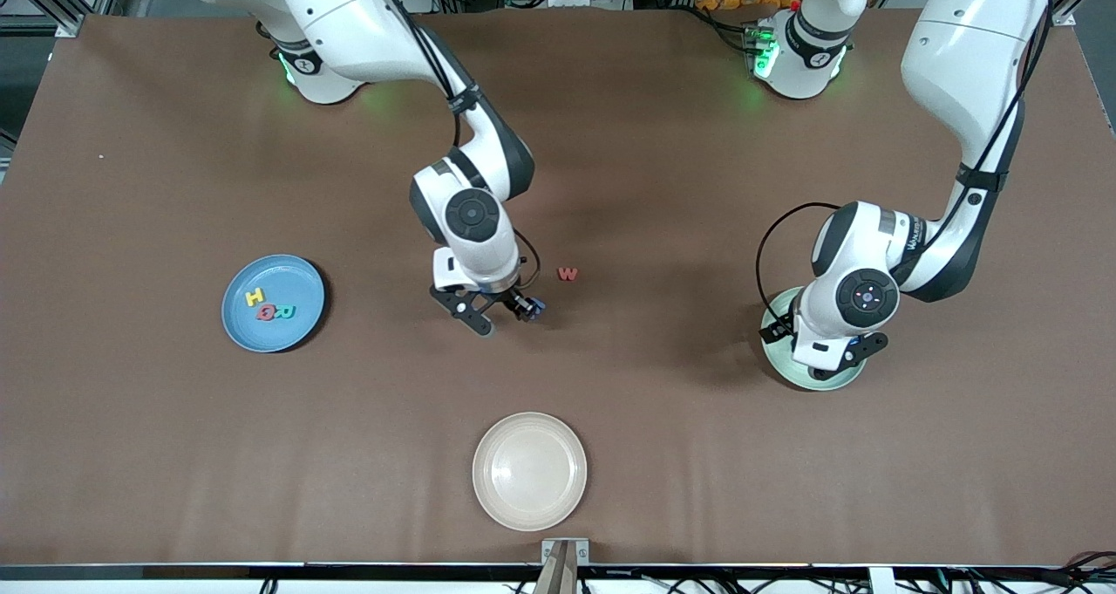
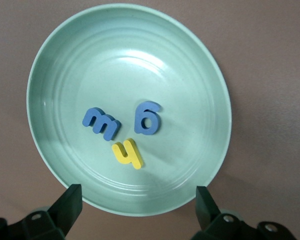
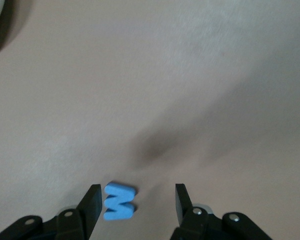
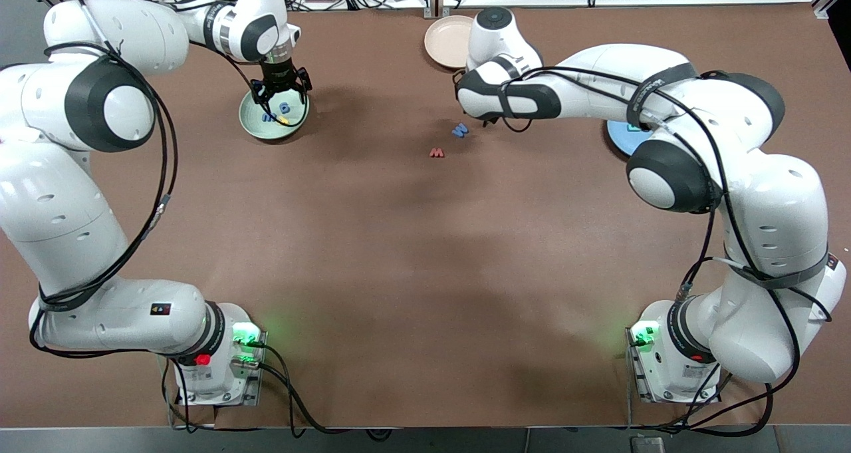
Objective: Sort uppercase to blue plate, lowercase to green plate
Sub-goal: 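Carry the 4 to the green plate while the right gripper lowers onto blue W, then open the left gripper over the green plate while the right gripper grasps W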
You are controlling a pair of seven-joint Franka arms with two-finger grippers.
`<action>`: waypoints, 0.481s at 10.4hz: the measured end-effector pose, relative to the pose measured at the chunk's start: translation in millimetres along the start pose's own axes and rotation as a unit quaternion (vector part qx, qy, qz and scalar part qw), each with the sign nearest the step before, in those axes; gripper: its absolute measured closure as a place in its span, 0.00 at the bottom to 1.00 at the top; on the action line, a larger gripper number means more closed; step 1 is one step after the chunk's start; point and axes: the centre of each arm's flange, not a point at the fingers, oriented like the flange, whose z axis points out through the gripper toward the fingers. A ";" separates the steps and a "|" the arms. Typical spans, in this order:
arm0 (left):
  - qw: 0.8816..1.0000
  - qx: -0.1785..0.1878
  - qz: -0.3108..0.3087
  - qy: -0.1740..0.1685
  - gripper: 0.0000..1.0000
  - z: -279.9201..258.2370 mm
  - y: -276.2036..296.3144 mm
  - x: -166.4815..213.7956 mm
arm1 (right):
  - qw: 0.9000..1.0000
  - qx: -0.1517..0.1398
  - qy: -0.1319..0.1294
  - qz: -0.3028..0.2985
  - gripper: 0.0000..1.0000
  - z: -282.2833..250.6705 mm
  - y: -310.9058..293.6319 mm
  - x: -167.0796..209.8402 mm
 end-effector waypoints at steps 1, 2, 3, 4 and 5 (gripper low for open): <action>1.000 -0.002 0.001 0.002 0.00 -2.4 1.9 -0.9 | 1.000 -0.001 0.001 0.002 0.32 4.8 -4.8 -11.1; 1.000 -0.003 0.004 0.004 0.00 -4.7 4.7 -2.5 | 1.000 -0.003 0.002 0.001 0.32 10.8 -8.4 -20.3; 1.000 -0.003 0.007 0.005 0.00 -5.8 7.6 -4.6 | 1.000 -0.005 0.005 0.001 0.32 17.0 -10.5 -26.1; 1.000 -0.003 0.009 0.005 0.00 -6.0 9.6 -6.4 | 1.000 -0.006 0.007 0.000 0.33 20.9 -12.9 -27.5; 1.000 -0.003 0.009 0.006 0.00 -6.1 10.3 -7.0 | 1.000 -0.006 0.008 0.000 0.33 24.3 -14.7 -26.9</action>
